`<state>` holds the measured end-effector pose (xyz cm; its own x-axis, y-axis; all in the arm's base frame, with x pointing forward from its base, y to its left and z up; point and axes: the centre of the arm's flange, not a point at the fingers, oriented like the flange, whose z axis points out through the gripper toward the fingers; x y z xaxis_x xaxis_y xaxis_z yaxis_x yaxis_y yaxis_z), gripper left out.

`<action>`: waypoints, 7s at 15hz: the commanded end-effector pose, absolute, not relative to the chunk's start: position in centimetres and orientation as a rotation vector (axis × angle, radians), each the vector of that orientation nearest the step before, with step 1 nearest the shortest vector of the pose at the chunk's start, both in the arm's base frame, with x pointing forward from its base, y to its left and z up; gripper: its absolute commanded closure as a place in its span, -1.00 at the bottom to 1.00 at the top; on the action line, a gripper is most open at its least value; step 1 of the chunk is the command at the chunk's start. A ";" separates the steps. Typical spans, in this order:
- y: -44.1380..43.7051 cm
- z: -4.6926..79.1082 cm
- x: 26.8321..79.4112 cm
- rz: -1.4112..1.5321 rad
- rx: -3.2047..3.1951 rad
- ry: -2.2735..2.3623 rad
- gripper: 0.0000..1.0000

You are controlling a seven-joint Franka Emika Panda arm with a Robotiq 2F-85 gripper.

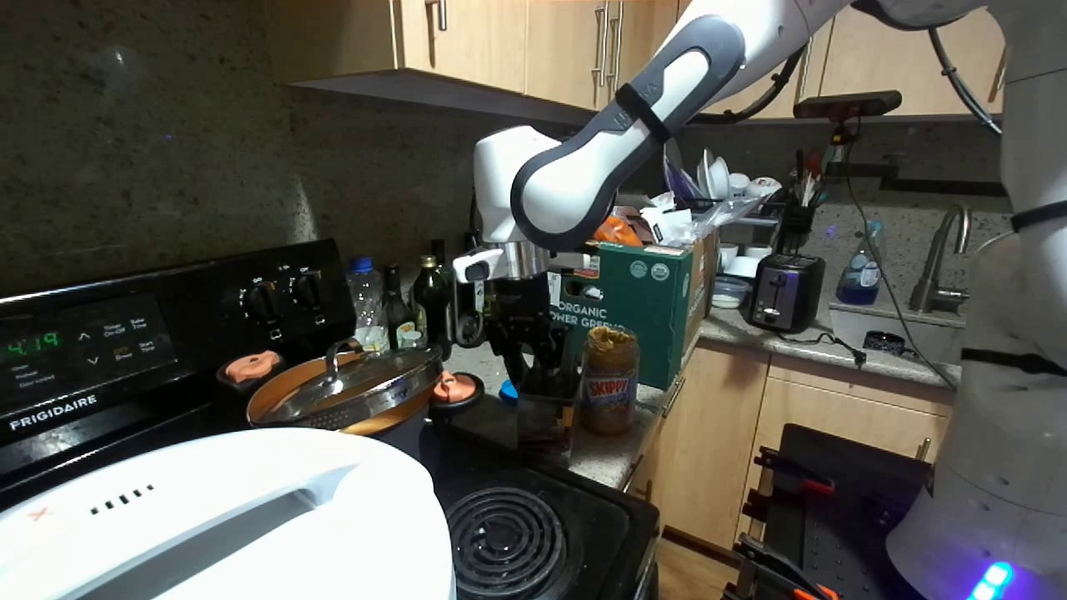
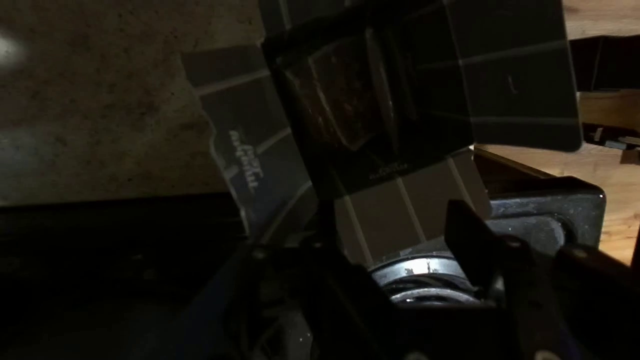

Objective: Take one tea bag out of the open box on the left side of the countertop

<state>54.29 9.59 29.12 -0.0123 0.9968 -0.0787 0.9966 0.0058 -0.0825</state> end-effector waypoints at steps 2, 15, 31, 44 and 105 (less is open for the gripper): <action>9.6 29.0 54.3 0.183 -2.211 -2.224 -0.37; 10.5 31.0 52.8 0.165 -2.199 -2.320 -0.16; 3.9 28.2 52.6 0.235 -2.192 -2.289 -0.07; 3.9 24.7 54.7 0.207 -2.034 -2.408 -0.20; 15.9 36.0 51.1 0.320 -2.288 -2.081 0.92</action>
<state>52.04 16.18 37.29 0.0028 0.9846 -0.1745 0.9884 -0.0292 -0.1490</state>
